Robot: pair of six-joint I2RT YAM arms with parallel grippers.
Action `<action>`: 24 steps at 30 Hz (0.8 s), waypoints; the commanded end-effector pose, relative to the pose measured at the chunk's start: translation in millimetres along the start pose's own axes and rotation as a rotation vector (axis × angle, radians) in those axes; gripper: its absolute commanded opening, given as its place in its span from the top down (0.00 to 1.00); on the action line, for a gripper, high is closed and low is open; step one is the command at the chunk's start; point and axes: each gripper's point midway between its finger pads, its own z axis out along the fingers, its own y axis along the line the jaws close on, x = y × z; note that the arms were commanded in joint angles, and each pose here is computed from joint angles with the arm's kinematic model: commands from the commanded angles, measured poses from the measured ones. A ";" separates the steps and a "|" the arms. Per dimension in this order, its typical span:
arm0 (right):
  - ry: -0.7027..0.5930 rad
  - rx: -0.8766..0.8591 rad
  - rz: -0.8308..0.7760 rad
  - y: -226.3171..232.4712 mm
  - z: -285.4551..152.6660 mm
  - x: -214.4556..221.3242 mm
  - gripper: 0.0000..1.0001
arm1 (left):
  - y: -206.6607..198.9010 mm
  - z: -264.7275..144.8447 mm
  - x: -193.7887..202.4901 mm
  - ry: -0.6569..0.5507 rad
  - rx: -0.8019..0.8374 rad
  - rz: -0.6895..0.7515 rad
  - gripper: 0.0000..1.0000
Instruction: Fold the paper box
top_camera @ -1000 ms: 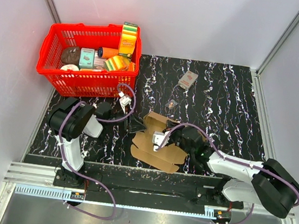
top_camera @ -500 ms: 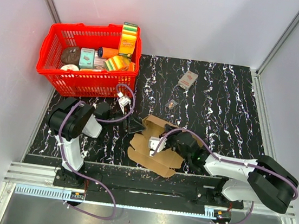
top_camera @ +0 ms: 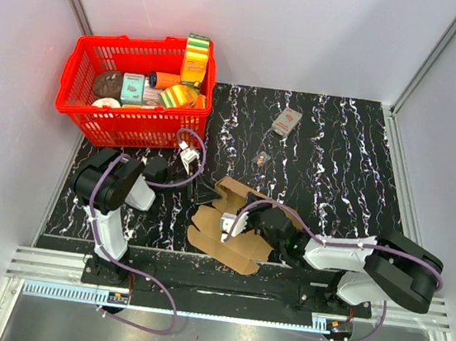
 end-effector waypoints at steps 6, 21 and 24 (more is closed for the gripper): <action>0.015 0.083 0.001 -12.3 -1.1 -4.9 1.00 | -31.6 -4.3 -44.0 -0.164 0.115 0.355 0.39; 0.051 0.127 -0.069 -23.7 14.5 -5.4 1.00 | -25.9 0.9 -60.4 -0.197 0.104 0.394 0.39; 0.047 0.142 -0.063 -29.8 20.3 -9.0 1.00 | -23.6 -0.7 -64.1 -0.206 0.094 0.393 0.39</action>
